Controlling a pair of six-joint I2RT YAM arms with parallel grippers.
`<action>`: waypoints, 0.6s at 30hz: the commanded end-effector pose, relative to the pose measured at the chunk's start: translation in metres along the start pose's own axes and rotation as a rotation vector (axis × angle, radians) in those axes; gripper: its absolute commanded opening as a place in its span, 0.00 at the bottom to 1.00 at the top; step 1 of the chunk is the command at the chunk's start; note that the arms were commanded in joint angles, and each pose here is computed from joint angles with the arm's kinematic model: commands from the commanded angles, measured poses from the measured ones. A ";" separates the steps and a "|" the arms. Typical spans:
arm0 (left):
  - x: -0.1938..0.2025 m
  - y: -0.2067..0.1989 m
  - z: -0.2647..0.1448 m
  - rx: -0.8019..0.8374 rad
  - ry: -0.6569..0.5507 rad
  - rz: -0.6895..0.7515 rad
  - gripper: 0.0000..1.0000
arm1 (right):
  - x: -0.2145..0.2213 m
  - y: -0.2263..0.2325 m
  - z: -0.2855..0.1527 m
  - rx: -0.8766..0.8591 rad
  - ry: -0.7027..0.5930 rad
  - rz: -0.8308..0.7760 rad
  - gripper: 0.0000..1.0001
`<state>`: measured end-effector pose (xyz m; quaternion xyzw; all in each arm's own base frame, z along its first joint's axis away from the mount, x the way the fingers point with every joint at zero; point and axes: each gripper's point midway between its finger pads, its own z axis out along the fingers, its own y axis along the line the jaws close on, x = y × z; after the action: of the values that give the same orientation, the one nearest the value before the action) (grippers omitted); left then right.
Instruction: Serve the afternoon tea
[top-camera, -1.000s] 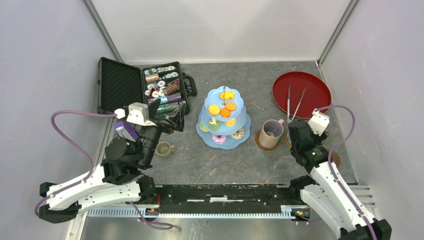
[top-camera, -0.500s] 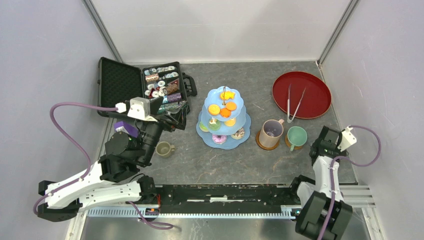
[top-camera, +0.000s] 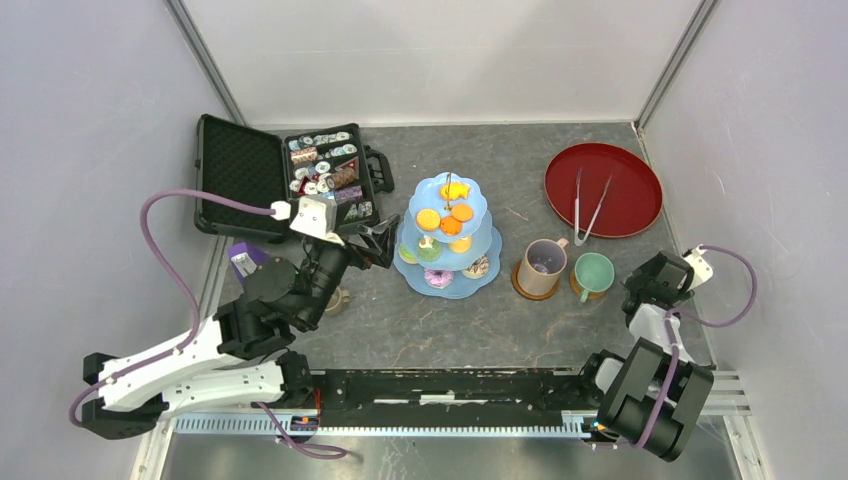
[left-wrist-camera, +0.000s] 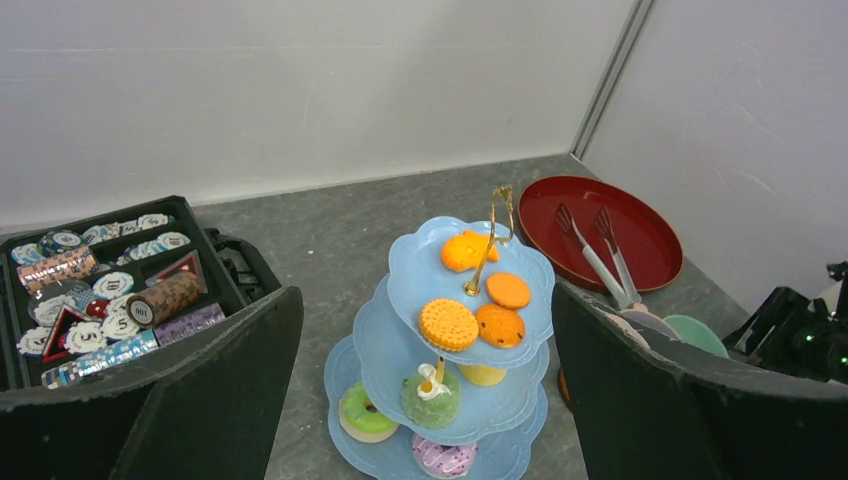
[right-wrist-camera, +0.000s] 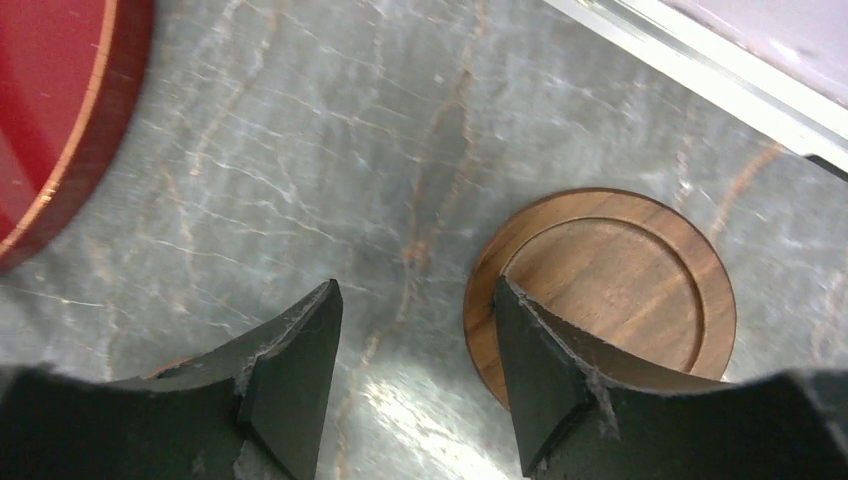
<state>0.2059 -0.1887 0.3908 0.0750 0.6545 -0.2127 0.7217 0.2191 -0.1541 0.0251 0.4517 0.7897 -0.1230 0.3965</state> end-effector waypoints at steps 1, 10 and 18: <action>-0.003 0.003 0.001 -0.010 -0.035 0.001 1.00 | 0.032 0.026 0.005 -0.171 0.097 0.010 0.62; -0.001 0.011 -0.002 -0.024 -0.052 0.046 1.00 | 0.019 0.055 0.013 -0.308 0.066 0.014 0.44; -0.003 0.013 -0.004 -0.024 -0.063 0.035 1.00 | -0.001 0.070 0.014 -0.369 0.003 0.016 0.42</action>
<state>0.2058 -0.1797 0.3800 0.0806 0.6454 -0.1964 0.7338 0.2785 -0.1294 0.0283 0.3892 0.7922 0.0097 0.4700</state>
